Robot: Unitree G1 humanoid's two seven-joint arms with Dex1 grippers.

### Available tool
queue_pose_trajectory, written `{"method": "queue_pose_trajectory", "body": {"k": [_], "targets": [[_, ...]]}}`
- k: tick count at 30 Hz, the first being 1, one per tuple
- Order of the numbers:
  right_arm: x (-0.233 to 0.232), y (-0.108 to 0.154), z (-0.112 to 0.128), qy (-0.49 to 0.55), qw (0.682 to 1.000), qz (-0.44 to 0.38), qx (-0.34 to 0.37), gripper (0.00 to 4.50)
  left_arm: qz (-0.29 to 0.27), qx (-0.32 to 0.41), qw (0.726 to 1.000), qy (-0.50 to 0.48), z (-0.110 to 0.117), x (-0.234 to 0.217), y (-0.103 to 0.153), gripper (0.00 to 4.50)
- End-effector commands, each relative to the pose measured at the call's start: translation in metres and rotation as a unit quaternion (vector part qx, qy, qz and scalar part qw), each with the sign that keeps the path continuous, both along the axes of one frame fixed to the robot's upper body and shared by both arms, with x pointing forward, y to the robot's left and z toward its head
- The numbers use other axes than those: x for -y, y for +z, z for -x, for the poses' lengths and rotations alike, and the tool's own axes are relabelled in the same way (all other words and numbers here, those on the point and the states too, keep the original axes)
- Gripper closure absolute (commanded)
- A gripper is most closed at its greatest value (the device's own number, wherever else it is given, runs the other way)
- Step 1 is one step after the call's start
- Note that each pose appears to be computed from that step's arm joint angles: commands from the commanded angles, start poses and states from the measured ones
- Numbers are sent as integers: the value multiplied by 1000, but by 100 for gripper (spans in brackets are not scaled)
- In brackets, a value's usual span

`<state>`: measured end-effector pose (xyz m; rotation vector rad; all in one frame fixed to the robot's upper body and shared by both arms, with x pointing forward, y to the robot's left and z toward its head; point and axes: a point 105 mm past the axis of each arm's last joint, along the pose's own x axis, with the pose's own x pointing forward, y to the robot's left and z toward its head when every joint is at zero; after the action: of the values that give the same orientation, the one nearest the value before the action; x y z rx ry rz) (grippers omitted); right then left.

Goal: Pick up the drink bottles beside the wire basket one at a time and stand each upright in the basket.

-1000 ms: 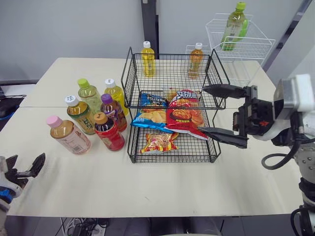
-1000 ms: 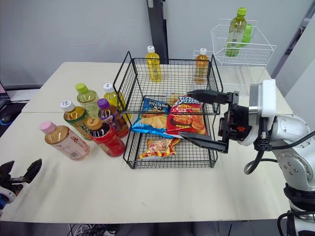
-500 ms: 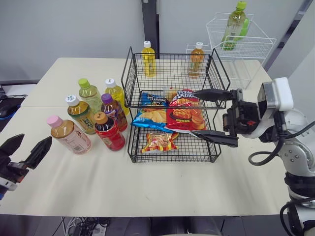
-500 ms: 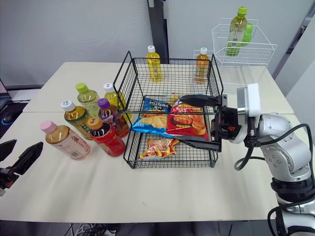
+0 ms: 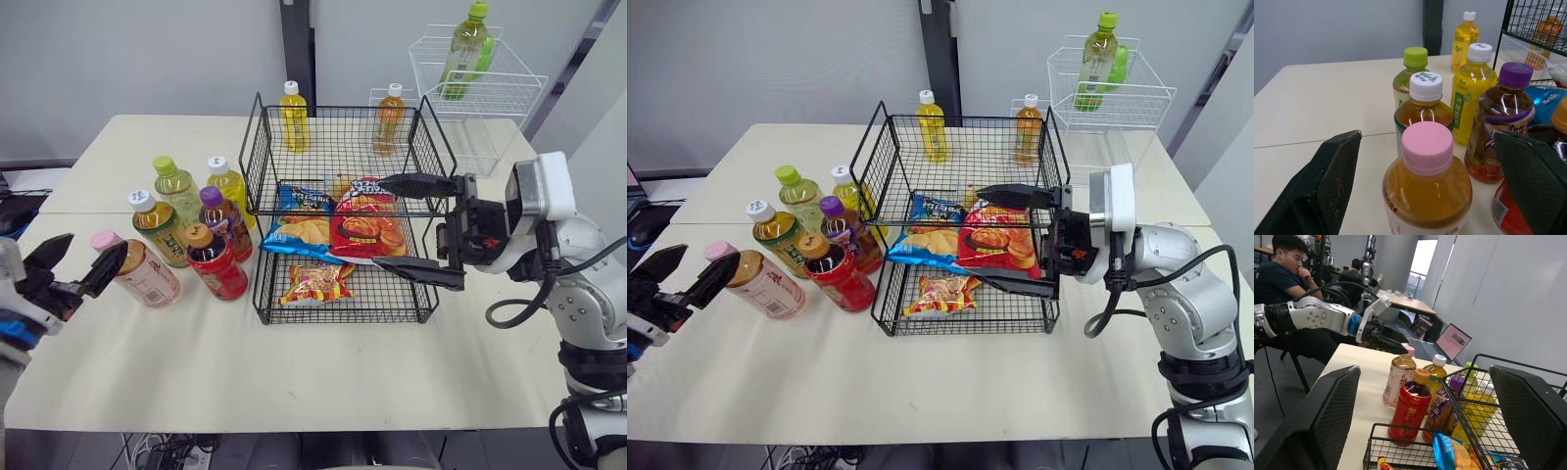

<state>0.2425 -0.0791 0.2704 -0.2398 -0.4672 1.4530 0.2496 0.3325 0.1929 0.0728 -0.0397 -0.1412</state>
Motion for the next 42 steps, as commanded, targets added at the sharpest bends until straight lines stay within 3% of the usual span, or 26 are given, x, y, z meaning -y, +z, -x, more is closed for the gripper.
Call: {"method": "queue_pose_trajectory", "body": {"k": [1,14,17,25,33,42], "targets": [[-1,8,7,-2,1000,-6,21,0,-32,3,999,-9,-4,2,6,4],[1,9,6,-16,1000,-5,17,0,-57,1,998,-18,-22,4,2,4],[0,10,7,-16,1000,-6,18,0,-60,4,998,-17,-24,4,2,61],[-1,11,10,-12,1000,-5,21,0,-59,-2,998,-17,-28,2,-3,305],[-2,9,11,-7,1000,-7,17,0,-47,13,999,-17,-22,-1,3,311],[-1,-10,12,2,1000,7,2,0,-39,43,996,-63,-3,-2,56,311]]}}
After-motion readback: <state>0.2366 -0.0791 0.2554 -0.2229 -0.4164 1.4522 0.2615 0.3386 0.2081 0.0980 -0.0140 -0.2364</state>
